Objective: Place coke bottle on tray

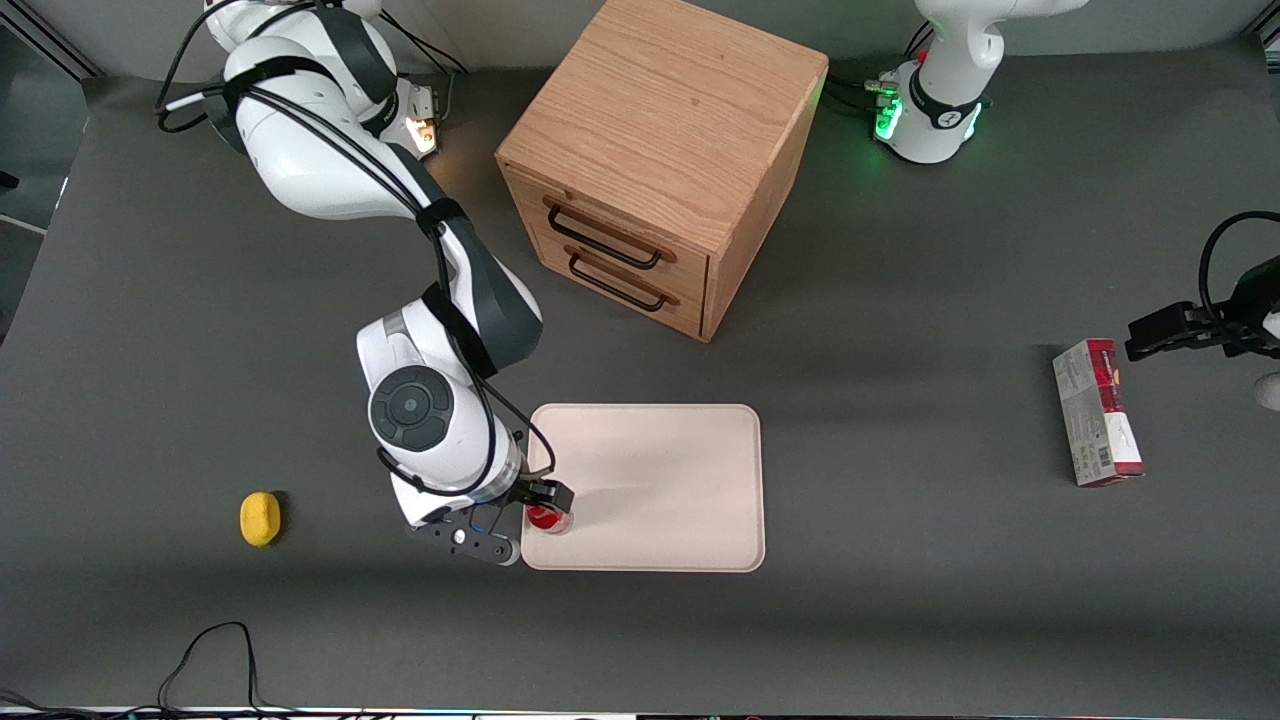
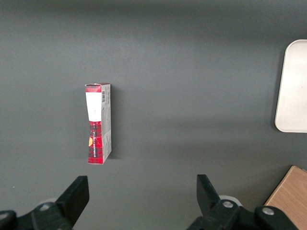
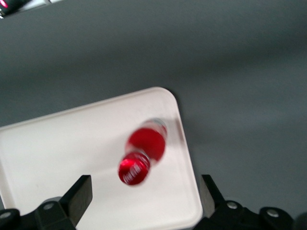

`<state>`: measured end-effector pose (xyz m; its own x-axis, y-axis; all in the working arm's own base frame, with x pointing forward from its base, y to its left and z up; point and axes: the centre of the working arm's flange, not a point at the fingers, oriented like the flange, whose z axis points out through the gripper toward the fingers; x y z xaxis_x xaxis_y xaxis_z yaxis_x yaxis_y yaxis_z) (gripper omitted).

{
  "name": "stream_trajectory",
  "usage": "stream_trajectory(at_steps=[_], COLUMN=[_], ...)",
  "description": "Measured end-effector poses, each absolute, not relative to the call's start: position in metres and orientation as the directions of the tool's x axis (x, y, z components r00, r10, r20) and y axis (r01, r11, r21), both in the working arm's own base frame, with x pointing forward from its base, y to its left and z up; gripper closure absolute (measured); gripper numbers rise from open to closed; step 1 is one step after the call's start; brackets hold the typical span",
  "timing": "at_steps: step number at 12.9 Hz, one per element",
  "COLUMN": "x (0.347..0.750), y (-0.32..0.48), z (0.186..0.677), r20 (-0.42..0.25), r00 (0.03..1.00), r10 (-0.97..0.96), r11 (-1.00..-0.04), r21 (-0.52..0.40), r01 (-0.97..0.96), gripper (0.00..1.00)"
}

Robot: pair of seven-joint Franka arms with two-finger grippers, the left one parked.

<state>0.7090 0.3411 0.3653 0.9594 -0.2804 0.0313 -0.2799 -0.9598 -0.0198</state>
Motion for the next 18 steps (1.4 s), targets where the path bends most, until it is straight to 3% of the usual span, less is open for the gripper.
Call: stream_trajectory(at_steps=[2,6,9,13,18], x=[0.694,0.645,0.577,0.493,0.467], y=[0.325,0.226,0.140,0.049,0.038], z=[0.396,0.482,0.527,0.565,0.581], r20=[-0.026,-0.095,-0.111,-0.108,-0.096], r00=[0.962,0.991,0.994,0.981,0.977], r10=[-0.271,-0.095,0.026,0.161,0.188], r11=[-0.962,-0.995,-0.999,-0.987,-0.982], r21=[0.039,0.021,0.029,-0.030,-0.048], r01=[-0.270,-0.093,0.029,0.159,0.184], gripper=[0.00,0.00,0.00,0.00,0.00])
